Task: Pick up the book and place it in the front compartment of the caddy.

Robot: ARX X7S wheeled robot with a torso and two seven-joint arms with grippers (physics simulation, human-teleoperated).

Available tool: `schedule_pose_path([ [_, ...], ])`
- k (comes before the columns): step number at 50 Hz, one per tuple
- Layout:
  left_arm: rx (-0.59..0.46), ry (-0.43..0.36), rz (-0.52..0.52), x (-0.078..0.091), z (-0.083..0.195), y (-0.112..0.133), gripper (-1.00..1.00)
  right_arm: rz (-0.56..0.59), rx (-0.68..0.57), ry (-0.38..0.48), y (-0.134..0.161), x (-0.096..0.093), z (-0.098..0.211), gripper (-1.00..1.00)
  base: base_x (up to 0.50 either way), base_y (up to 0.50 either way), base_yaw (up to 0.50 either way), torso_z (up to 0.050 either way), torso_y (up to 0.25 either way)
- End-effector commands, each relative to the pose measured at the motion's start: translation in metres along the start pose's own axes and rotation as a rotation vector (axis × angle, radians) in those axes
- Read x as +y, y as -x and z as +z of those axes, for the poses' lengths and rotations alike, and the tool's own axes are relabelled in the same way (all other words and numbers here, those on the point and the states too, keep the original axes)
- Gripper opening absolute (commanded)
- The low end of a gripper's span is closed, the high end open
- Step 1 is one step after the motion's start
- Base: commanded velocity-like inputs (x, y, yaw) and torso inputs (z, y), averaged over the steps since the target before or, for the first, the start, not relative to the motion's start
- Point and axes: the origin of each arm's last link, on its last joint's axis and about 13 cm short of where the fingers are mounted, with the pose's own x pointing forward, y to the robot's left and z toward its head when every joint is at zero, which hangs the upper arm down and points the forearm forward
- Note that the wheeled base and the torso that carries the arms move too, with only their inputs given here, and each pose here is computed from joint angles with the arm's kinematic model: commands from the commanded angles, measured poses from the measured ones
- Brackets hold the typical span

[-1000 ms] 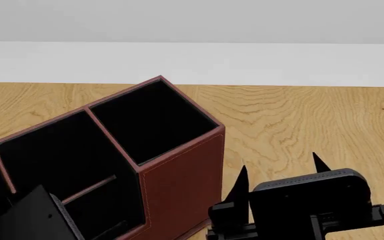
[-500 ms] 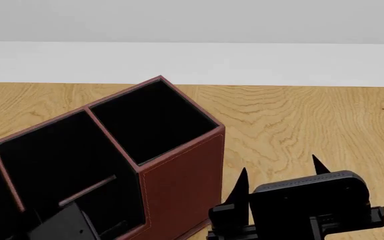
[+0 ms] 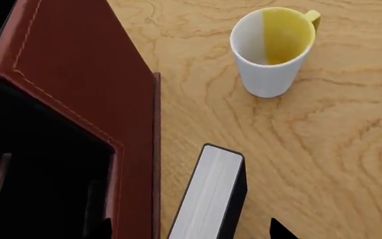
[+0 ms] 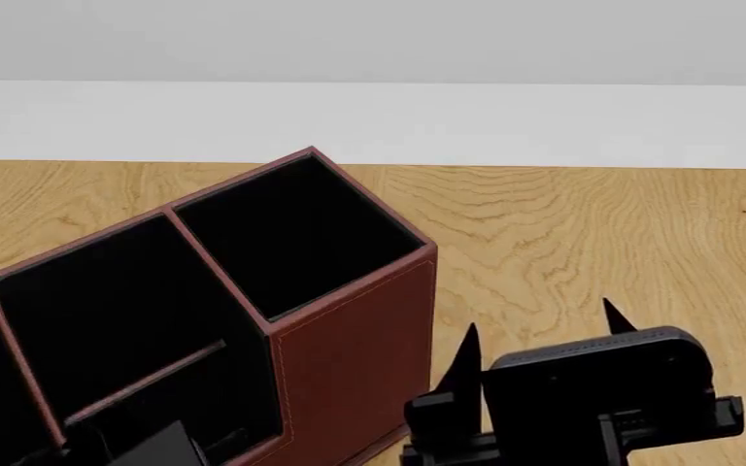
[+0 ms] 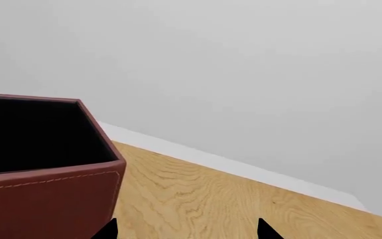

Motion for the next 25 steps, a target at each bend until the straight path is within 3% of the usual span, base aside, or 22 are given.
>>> schedule_pose_path([
  [1,0.015,-0.006,-0.003,0.003,-0.003,-0.008,1.00,0.004,0.004,-0.002,-0.002,0.001,-0.001,1.00,0.00,0.00,0.00,0.000,0.000],
  [25,0.046,-0.016,-0.010,0.008,-0.009,-0.023,1.00,0.002,0.015,-0.006,-0.001,0.001,-0.006,1.00,0.00,0.00,0.00,0.000,0.000],
])
